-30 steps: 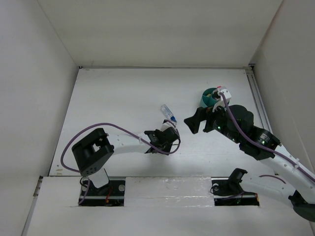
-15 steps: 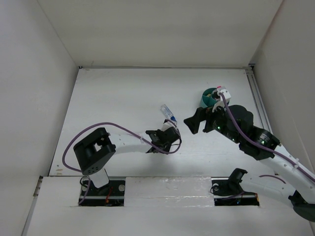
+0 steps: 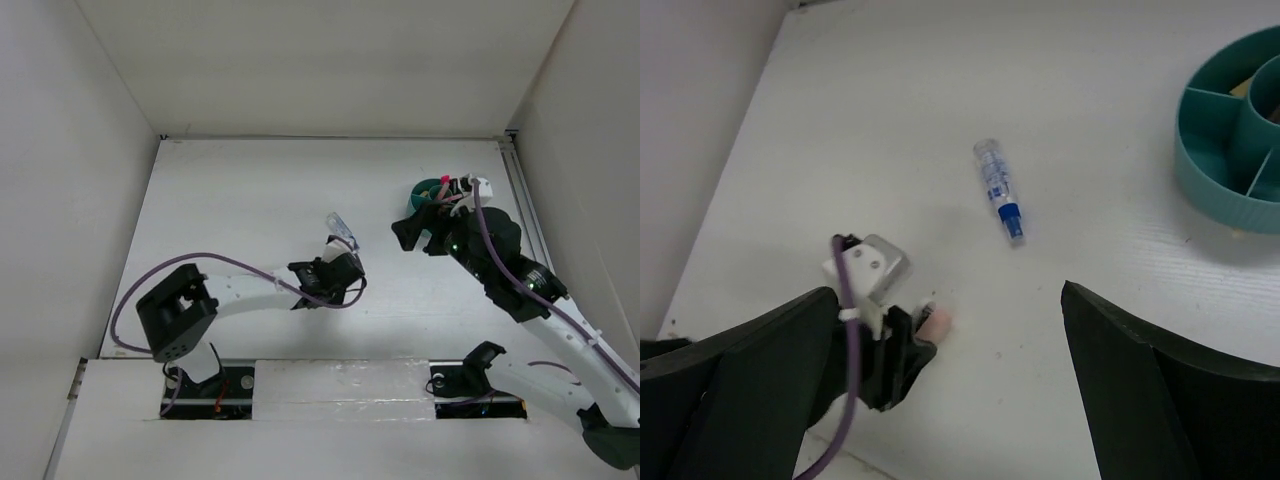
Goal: Sort the stationery into containers
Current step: Pick up the stapler from the center of the board.
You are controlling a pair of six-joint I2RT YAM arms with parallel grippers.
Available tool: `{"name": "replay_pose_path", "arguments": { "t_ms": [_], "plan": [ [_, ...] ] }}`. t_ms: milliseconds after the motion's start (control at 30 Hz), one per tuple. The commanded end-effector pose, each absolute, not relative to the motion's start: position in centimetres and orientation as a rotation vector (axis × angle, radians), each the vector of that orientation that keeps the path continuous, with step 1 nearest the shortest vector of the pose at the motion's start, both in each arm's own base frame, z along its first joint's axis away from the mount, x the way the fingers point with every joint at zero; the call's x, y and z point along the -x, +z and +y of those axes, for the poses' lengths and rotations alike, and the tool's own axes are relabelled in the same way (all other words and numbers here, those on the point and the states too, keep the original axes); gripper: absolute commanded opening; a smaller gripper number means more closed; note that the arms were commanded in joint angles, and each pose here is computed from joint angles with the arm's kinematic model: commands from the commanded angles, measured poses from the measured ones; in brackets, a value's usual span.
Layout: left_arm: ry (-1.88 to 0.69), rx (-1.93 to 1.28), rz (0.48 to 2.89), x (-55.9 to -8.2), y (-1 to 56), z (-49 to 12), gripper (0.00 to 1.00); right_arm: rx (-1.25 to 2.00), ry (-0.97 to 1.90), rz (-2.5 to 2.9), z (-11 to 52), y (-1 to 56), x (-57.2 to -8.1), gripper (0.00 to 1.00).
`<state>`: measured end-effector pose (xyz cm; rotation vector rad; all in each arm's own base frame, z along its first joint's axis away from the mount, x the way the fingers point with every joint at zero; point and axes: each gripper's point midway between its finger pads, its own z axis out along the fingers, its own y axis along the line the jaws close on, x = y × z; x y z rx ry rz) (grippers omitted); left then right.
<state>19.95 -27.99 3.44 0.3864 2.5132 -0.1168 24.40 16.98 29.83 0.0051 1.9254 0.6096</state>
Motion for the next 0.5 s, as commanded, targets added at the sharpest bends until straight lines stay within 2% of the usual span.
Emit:
{"name": "replay_pose_path", "arguments": {
  "t_ms": [0, 200, 467],
  "plan": [
    [-0.305, -0.301, 2.373, -20.6, 9.9, -28.7, 0.0, -0.109, 0.727, 1.784, 16.3, 33.4, -25.4, 1.0],
    [-0.663, -0.374, 2.178, -18.9, 18.0, -30.3, 0.0, 0.048, 1.015, 1.691, 19.7, 33.2, -25.1, 1.0],
    [-0.695, -0.285, 2.106, -20.3, 23.1, -28.8, 0.0, 0.308, 1.285, 1.523, 23.3, 33.2, -23.5, 1.0]
  ]
}}
